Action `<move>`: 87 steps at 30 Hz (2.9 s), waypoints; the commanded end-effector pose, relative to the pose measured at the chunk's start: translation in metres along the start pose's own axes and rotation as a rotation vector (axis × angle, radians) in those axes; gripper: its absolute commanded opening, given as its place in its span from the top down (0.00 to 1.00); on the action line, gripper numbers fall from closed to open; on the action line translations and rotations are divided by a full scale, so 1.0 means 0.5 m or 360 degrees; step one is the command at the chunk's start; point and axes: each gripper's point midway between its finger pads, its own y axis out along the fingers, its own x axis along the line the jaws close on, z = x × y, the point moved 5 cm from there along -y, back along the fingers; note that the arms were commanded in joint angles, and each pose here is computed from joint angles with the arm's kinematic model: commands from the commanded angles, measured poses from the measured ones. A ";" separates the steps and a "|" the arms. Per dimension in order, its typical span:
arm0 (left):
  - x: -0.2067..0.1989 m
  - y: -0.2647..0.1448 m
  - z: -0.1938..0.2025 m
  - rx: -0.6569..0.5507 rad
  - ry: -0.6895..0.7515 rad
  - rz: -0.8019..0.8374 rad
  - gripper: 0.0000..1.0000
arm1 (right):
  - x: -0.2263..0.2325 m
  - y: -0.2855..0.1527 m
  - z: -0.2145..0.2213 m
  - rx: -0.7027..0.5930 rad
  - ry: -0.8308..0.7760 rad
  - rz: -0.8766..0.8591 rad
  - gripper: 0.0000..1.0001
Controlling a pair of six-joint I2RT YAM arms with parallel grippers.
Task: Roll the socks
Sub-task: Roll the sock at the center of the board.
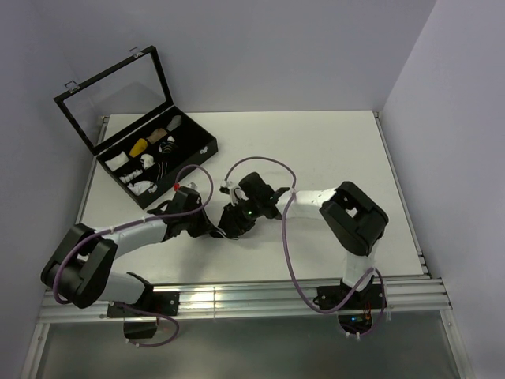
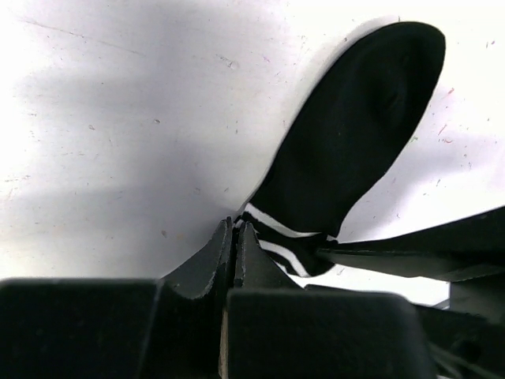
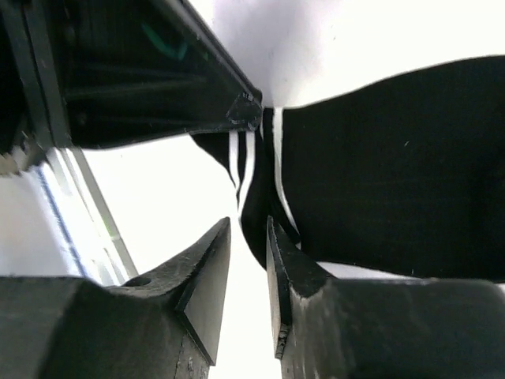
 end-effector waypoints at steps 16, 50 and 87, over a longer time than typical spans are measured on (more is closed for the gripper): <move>-0.004 -0.014 -0.025 0.0165 -0.0108 0.0022 1.00 | 0.006 0.045 0.032 0.0001 -0.0470 0.0403 0.67; 0.018 -0.055 -0.006 -0.0127 -0.0180 0.0283 0.26 | -0.065 0.050 0.044 0.0174 0.0647 -0.0380 1.00; 0.013 0.012 0.009 0.0102 -0.0024 -0.0252 1.00 | -0.031 -0.068 -0.020 -0.0410 -0.0036 0.0291 0.68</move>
